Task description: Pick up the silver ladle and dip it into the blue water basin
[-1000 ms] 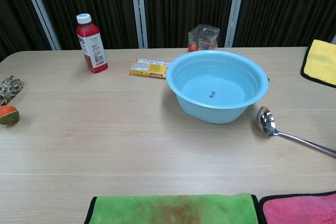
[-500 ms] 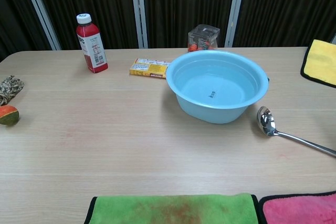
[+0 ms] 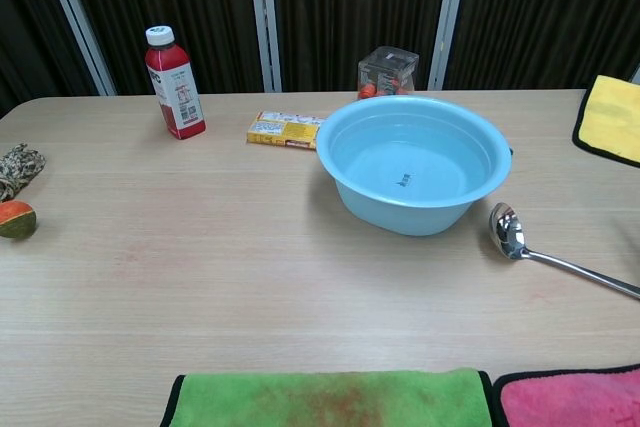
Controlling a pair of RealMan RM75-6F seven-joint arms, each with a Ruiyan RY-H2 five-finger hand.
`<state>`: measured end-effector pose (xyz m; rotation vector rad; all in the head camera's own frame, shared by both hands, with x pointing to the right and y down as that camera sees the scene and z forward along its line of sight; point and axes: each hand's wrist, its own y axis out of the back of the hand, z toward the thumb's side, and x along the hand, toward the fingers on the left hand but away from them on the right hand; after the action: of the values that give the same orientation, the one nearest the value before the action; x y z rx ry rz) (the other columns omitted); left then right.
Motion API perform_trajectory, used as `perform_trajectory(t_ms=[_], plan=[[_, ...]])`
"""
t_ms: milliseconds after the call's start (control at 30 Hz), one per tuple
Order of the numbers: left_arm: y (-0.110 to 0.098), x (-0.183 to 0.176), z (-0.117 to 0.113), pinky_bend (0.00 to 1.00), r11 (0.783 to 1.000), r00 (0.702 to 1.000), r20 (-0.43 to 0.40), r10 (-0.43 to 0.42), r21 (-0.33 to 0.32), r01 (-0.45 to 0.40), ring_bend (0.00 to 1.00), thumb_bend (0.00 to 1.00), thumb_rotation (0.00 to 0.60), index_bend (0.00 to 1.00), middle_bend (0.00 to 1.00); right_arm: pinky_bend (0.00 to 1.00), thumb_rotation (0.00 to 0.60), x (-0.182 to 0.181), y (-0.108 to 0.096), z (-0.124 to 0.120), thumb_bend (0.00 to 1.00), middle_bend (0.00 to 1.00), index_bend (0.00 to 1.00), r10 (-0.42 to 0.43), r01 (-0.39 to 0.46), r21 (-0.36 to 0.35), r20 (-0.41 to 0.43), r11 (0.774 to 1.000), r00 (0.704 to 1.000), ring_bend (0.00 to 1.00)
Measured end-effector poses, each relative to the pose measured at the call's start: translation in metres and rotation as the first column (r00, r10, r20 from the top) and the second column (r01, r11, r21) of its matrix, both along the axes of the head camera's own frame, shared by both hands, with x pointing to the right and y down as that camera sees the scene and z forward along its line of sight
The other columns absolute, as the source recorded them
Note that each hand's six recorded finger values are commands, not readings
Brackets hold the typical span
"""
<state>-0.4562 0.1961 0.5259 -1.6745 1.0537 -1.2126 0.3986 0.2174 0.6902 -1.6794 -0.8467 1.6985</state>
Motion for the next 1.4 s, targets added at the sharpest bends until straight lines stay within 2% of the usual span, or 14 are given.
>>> perform_trajectory(t_ms=[500,733,1400], plan=[[-0.001,0.000,0.004,0.00,1.000,1.000,0.004,0.001,-0.017,-0.001,0.00,0.17,0.576,0.00,0.00,0.00,0.600,-0.004,0.014,0.027,0.24,0.00,0.39,0.065,-0.064,-0.029,0.030,0.998,0.997,0.00],[-0.002,-0.001,0.002,0.00,1.000,1.000,-0.007,0.004,-0.018,-0.004,0.00,0.17,0.578,0.00,0.00,0.00,0.600,-0.011,0.019,0.040,0.24,0.00,0.40,0.071,-0.069,-0.044,0.039,0.997,0.997,0.00],[-0.006,-0.009,0.001,0.00,1.000,1.000,-0.003,-0.023,-0.005,0.023,0.00,0.17,0.580,0.00,0.00,0.00,0.600,-0.023,0.015,0.063,0.24,0.00,0.40,0.065,-0.060,-0.073,0.060,0.995,0.996,0.00]])
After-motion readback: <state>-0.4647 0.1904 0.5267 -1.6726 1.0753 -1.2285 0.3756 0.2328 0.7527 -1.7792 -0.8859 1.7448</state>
